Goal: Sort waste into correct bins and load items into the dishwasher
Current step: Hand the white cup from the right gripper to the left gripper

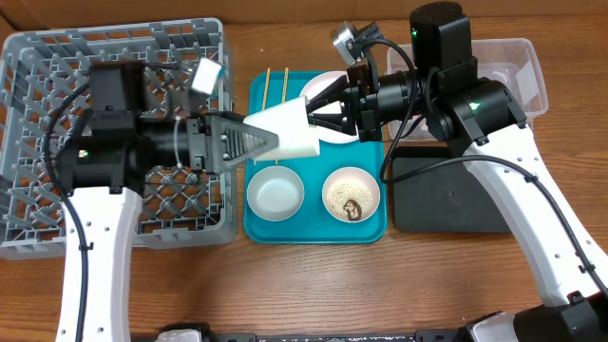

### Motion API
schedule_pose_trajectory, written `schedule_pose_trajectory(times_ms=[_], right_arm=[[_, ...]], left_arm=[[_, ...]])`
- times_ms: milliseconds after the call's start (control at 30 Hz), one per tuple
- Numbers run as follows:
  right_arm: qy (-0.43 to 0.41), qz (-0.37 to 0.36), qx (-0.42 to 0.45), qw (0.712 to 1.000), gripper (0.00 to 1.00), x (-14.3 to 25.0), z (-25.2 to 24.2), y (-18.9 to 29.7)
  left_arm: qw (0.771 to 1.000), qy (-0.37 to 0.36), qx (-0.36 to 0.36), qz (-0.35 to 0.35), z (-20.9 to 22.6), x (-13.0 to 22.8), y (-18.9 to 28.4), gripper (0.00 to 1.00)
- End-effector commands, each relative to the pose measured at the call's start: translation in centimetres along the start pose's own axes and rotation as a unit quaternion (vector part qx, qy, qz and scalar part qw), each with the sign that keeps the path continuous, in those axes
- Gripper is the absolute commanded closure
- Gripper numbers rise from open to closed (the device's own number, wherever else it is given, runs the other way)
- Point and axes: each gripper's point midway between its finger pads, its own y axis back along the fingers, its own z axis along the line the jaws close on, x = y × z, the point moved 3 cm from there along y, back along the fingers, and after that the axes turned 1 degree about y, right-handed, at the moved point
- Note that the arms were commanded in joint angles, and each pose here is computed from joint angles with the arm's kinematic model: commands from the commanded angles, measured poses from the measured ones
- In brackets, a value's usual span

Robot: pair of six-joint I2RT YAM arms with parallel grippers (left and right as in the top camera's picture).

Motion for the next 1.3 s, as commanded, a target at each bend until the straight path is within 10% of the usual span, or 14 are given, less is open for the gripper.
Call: schedule_pose_trajectory(times_ms=[0, 433, 967, 1067, 1267], right_arm=[[0.003, -0.003, 0.014, 1.0, 0.96, -0.3, -0.3, 0.1], [0.016, -0.01, 0.013, 1.0, 0.96, -0.8, -0.2, 0.1], [0.004, -0.01, 0.001, 1.0, 0.96, -0.9, 0.1, 0.1], [0.004, -0.01, 0.001, 1.0, 0.62, -0.9, 0.1, 0.1], [-0.016, -0.022, 0.04, 0.999, 0.52, -1.0, -1.3, 1.6]], left_arm=[[1.0, -0.008, 0.009, -0.012, -0.4, -0.3, 0.9, 0.22], [1.0, 0.011, 0.01, -0.011, -0.3, 0.1, 0.9, 0.16], [1.0, 0.011, -0.003, -0.013, 0.1, 0.0, 0.9, 0.35], [0.998, 0.01, -0.055, -0.021, 1.5, -0.2, 0.9, 0.4], [0.98, 0.027, -0.192, -0.044, 4.9, -0.2, 2.1, 0.43]])
